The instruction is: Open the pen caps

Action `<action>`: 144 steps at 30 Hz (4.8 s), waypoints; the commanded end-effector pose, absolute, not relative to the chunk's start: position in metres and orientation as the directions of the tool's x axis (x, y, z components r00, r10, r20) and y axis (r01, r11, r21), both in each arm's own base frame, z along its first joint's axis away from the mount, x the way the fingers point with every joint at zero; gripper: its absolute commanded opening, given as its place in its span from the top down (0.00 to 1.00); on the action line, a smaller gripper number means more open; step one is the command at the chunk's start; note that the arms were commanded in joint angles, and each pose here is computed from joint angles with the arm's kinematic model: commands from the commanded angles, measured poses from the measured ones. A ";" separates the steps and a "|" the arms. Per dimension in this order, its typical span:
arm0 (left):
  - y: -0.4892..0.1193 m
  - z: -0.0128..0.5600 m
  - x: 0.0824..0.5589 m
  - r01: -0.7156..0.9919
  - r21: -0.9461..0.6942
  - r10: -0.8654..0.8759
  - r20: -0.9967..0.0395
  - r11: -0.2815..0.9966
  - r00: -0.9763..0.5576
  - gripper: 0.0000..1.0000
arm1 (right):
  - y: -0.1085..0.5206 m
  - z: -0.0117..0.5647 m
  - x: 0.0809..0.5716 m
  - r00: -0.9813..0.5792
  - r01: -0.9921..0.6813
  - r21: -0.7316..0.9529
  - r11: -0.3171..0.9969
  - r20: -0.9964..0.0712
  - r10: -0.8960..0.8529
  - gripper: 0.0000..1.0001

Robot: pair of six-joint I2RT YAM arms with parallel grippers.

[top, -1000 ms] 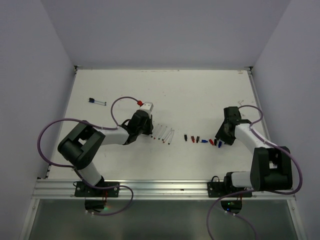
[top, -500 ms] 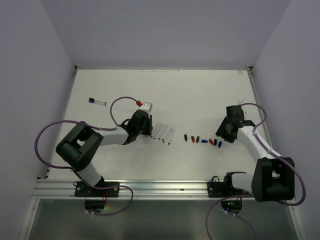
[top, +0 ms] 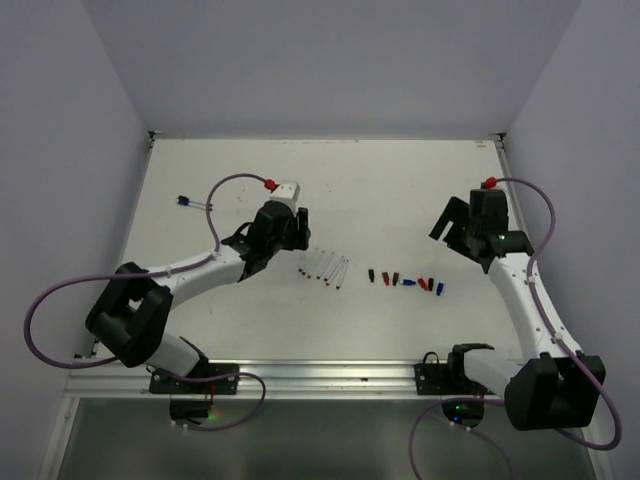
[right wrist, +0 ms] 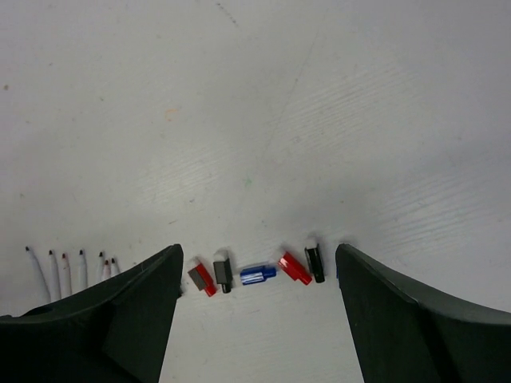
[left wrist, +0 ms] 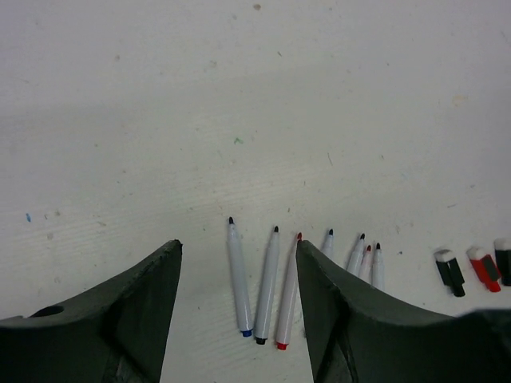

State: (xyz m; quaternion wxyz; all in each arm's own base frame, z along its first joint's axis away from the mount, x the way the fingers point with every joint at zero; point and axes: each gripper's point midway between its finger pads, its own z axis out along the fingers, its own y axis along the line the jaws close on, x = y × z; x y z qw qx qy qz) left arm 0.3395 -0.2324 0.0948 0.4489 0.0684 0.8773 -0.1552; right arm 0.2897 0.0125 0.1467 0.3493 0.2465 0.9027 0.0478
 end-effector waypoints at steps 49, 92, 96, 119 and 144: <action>0.081 0.047 0.481 -0.845 -0.115 -0.723 -0.586 0.522 -0.367 0.53 | 0.149 0.146 0.347 -0.710 -0.011 0.378 0.926 -0.655 0.259 0.21; 0.080 0.018 0.421 -0.863 -0.003 -0.724 -0.546 0.506 -0.422 1.00 | 0.141 0.155 0.349 -0.695 0.011 0.344 0.939 -0.673 0.254 0.20; 0.068 0.059 0.403 -0.837 -0.125 -0.727 -0.575 0.532 -0.376 1.00 | 0.143 0.158 0.348 -0.700 0.003 0.349 0.937 -0.668 0.251 0.21; -0.308 0.223 0.271 0.677 -0.423 -0.051 -0.867 0.602 -0.495 1.00 | 0.210 0.251 0.279 -0.660 -0.425 0.653 0.626 -0.697 0.279 0.25; -0.325 0.221 0.252 0.642 -0.481 -0.102 -0.840 0.597 -0.534 1.00 | 0.263 0.237 0.300 -0.677 -0.356 0.684 0.637 -0.658 0.329 0.31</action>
